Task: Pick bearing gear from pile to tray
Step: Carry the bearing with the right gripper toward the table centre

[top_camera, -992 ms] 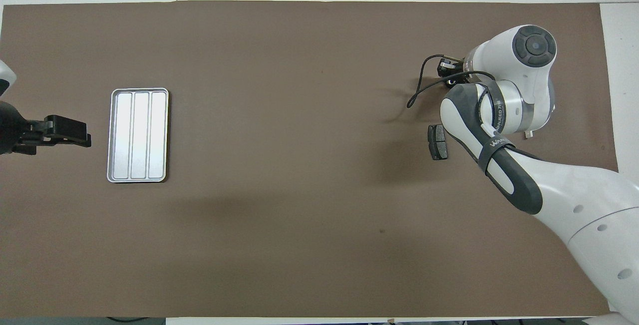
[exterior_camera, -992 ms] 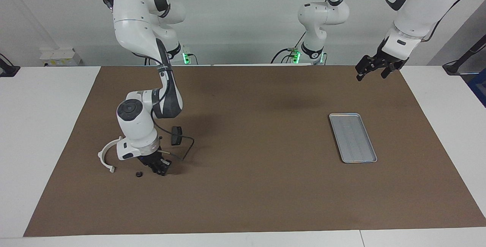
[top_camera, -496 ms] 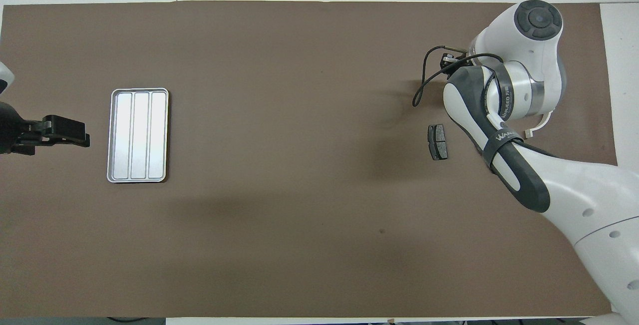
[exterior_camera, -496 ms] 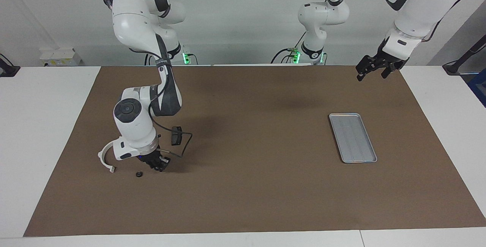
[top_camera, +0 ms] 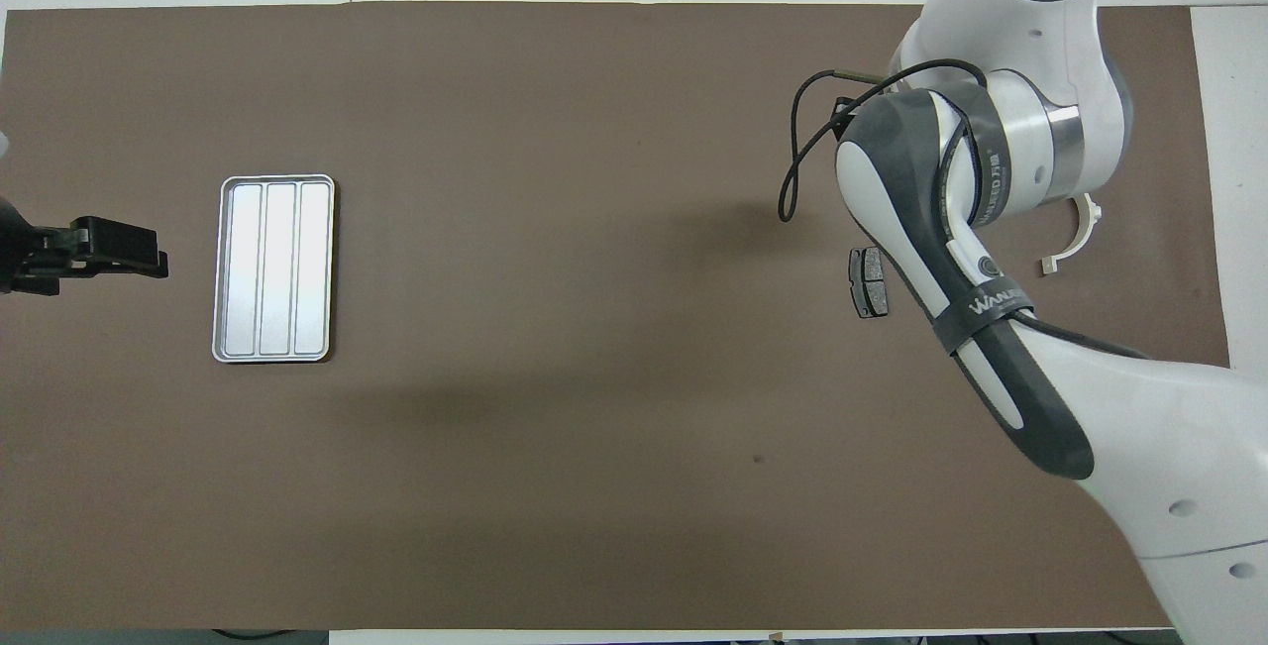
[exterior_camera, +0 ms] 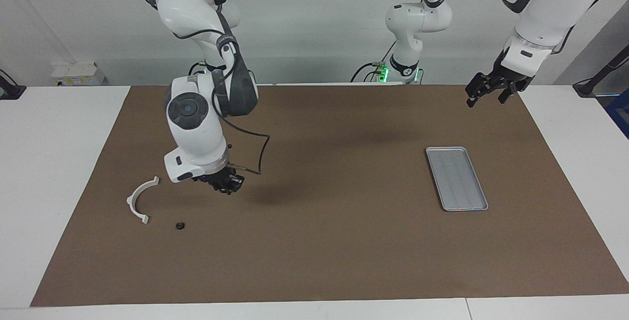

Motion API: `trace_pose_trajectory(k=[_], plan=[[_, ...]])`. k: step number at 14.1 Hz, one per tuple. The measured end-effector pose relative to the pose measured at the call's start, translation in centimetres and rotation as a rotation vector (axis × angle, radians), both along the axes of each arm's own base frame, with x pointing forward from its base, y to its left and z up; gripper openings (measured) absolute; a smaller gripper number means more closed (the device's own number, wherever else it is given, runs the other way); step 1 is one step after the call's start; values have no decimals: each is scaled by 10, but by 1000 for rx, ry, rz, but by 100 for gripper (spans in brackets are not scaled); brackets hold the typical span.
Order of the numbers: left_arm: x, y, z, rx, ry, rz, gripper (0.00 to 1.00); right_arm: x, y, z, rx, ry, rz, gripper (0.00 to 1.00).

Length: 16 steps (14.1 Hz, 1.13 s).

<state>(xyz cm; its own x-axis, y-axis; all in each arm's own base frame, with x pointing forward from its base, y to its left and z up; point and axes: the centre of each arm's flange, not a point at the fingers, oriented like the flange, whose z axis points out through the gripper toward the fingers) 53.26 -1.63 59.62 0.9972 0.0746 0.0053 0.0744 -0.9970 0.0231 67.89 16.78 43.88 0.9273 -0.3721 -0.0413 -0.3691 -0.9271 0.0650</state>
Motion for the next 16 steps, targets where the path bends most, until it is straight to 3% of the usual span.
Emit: trace_pose_trajectory(k=[5,9,16], plan=[[4,15,0,0,-29,29,100,-40,123,20,38,-13,-191,36],[5,25,-3,0,-37,45,100,-71,202,24,103,-63,-287,36],[8,24,-2,0,-66,45,100,-94,270,-30,126,-81,-304,36]])
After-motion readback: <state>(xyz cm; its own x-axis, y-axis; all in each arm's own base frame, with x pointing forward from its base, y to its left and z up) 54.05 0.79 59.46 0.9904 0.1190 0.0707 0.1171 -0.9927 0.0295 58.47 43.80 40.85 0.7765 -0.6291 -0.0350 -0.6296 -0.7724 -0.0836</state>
